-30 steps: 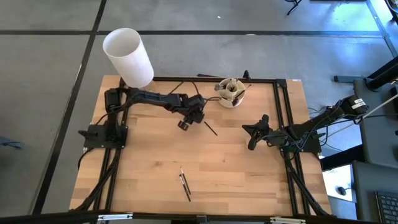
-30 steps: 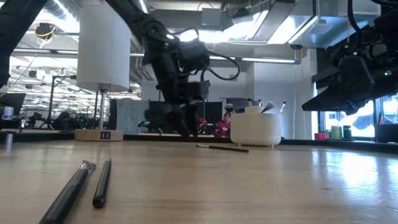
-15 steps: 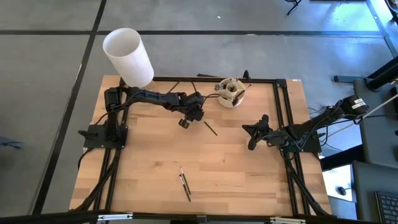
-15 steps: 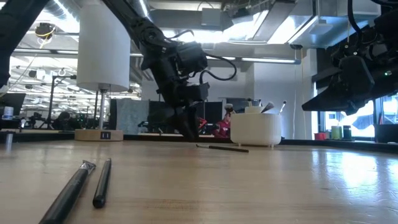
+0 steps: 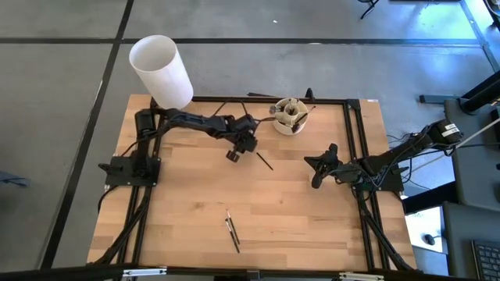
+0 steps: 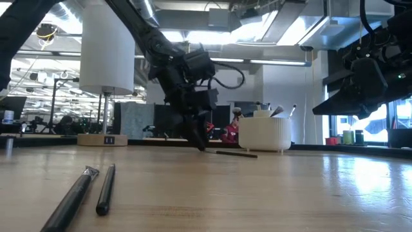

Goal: Sort items
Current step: Put the foundation brush into the pen organizer

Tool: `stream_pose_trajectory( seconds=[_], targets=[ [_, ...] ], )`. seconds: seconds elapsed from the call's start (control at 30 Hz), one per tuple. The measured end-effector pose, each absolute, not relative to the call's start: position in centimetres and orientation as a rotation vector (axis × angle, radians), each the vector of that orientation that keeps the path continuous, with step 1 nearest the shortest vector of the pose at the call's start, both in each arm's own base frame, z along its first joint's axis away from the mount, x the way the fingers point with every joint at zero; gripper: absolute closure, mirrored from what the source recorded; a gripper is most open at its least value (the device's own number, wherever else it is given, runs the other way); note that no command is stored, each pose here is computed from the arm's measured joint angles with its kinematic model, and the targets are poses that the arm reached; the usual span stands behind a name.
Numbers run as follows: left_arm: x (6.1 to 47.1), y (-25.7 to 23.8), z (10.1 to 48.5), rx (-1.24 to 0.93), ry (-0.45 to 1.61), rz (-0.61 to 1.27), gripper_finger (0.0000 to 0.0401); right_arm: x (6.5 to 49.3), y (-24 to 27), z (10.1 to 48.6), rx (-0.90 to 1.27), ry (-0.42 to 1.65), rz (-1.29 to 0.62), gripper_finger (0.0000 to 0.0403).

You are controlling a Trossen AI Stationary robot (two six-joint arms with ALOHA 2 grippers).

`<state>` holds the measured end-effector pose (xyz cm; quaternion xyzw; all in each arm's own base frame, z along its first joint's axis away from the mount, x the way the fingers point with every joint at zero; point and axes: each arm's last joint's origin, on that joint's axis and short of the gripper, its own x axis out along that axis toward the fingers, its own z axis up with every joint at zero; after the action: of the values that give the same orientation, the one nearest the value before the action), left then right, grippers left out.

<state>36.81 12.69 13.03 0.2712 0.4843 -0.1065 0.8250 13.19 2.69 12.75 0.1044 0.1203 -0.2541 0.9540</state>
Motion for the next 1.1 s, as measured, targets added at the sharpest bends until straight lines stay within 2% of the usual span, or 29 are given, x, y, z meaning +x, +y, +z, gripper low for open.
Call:
stream_pose_trajectory(
  seconds=[0.3,0.87,1.1],
  targets=[
    [36.9,13.2,11.7,0.563,1.05,-0.225,0.0308,13.1,2.7,12.6,0.205,0.256,-0.519,0.0389],
    [36.4,14.4,12.1,0.519,1.049,-0.203,0.0393,13.1,2.7,12.6,0.206,0.261,-0.521,0.0389],
    [36.7,13.8,12.6,0.618,1.052,-0.172,0.0394,13.1,2.7,12.6,0.206,0.261,-0.521,0.0389]
  ],
)
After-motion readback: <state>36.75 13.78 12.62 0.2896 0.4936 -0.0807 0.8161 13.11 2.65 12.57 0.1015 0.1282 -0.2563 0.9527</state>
